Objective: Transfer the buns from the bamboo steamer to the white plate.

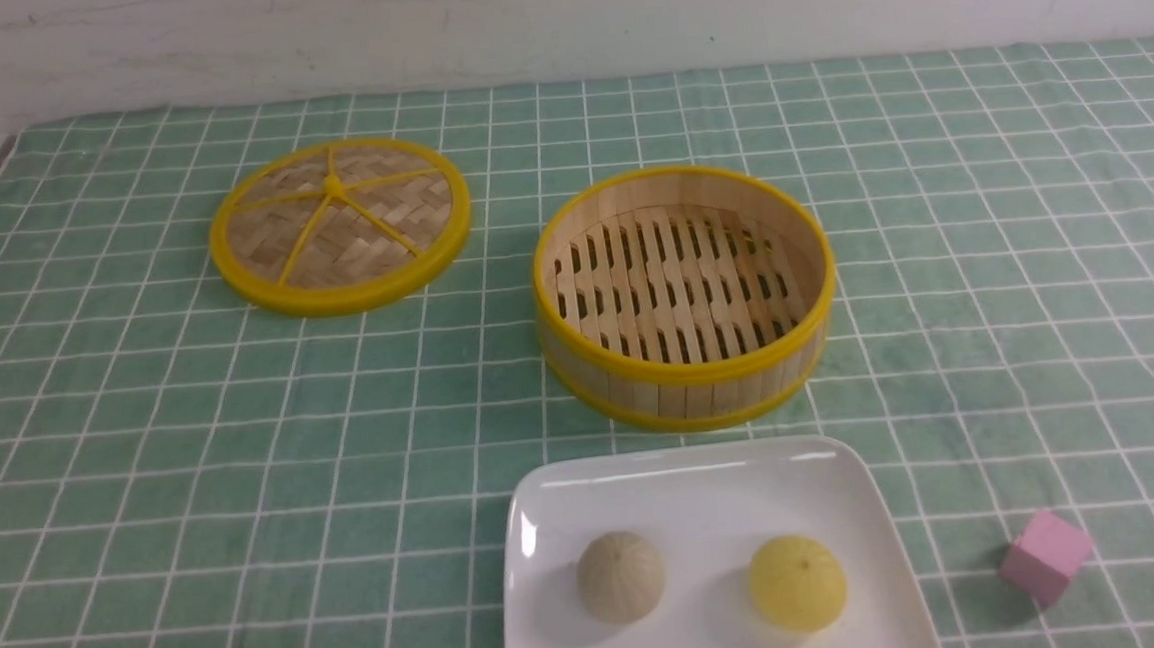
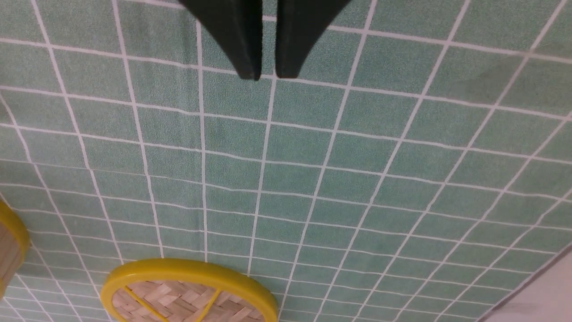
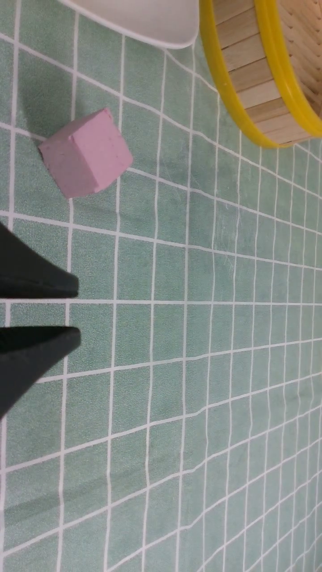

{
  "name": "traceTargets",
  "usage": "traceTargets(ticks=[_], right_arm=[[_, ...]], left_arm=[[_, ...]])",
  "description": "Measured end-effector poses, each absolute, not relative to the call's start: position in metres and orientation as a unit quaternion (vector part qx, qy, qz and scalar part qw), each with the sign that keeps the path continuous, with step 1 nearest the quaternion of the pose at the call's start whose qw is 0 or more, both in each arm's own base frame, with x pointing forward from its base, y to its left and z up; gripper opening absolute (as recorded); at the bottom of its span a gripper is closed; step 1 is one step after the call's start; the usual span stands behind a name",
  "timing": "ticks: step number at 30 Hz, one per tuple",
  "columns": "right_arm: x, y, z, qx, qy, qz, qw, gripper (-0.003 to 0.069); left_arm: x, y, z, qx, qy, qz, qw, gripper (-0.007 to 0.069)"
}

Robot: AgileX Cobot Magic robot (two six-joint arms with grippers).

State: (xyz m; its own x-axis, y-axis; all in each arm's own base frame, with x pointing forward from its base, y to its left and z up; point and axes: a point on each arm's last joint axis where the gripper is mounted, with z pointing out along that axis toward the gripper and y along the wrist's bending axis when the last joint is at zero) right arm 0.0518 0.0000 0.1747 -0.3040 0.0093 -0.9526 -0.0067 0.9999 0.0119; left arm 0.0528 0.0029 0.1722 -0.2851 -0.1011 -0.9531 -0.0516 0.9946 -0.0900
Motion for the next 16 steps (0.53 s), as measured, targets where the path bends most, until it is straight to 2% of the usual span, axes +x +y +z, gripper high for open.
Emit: traceTargets(ticks=[16], right_arm=[[0.0518,0.0000,0.1747,0.001,0.807,0.007,0.590,0.0135]], left_arm=[[0.0528,0.0029,0.1722,-0.048,0.801,-0.021,0.596,0.0083]])
